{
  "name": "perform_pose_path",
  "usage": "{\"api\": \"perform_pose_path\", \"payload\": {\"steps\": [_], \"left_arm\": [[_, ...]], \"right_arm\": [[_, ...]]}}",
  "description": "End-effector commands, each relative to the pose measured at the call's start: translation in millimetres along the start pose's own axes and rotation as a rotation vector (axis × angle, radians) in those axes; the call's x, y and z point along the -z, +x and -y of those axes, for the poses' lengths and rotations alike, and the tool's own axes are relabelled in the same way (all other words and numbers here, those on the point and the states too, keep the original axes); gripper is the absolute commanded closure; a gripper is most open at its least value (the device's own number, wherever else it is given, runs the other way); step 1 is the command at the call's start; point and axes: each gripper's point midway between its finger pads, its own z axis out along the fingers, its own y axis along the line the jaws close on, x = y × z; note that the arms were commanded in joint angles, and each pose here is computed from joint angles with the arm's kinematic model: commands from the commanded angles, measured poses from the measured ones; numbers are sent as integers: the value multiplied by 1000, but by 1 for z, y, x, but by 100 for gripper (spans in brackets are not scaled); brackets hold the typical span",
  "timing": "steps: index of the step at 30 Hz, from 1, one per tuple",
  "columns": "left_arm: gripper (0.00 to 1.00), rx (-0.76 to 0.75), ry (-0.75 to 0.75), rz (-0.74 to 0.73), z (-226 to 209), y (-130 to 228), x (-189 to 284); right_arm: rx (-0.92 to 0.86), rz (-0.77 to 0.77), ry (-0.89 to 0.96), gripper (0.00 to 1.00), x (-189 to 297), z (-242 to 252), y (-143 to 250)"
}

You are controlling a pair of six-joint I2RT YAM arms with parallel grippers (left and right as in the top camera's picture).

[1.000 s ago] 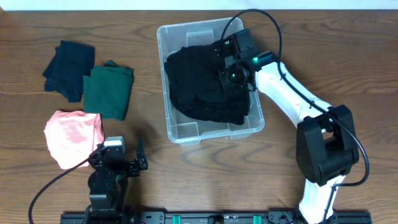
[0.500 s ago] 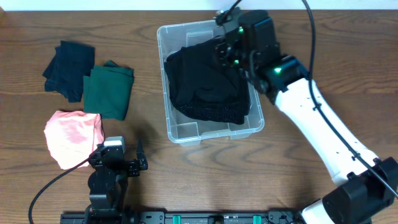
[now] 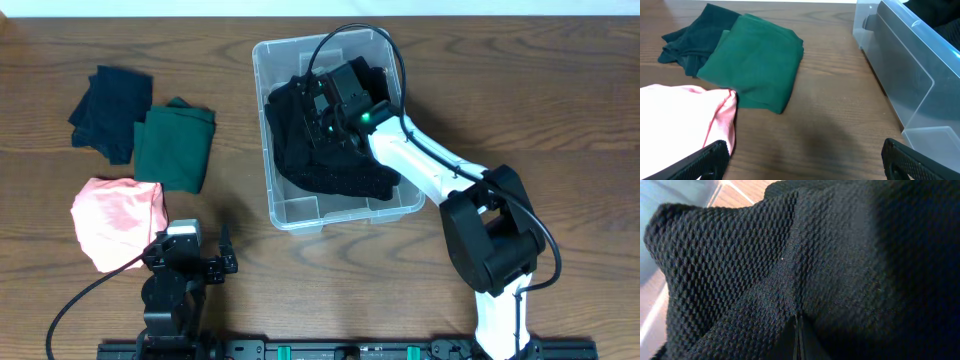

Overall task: Pack container
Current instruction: 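Release the black cloth and press it down into the bin with the right gripper, then press and tuck the black cloth edges into the bin with the right gripper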

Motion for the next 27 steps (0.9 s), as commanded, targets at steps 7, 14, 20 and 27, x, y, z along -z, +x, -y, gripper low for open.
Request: {"api": "perform_pose_path", "payload": {"steps": [7, 14, 20, 27], "left_arm": [[2, 5, -4, -15, -1, 7, -3], [2, 5, -4, -15, -1, 7, -3], [2, 5, -4, -15, -1, 7, -3], [2, 5, -4, -15, -1, 7, -3]], "right_arm": [[-92, -129, 48, 99, -13, 16, 38], [-4, 229, 55, 99, 83, 2, -69], [-20, 313, 215, 99, 102, 31, -87], [-57, 238, 322, 99, 44, 79, -62]]}}
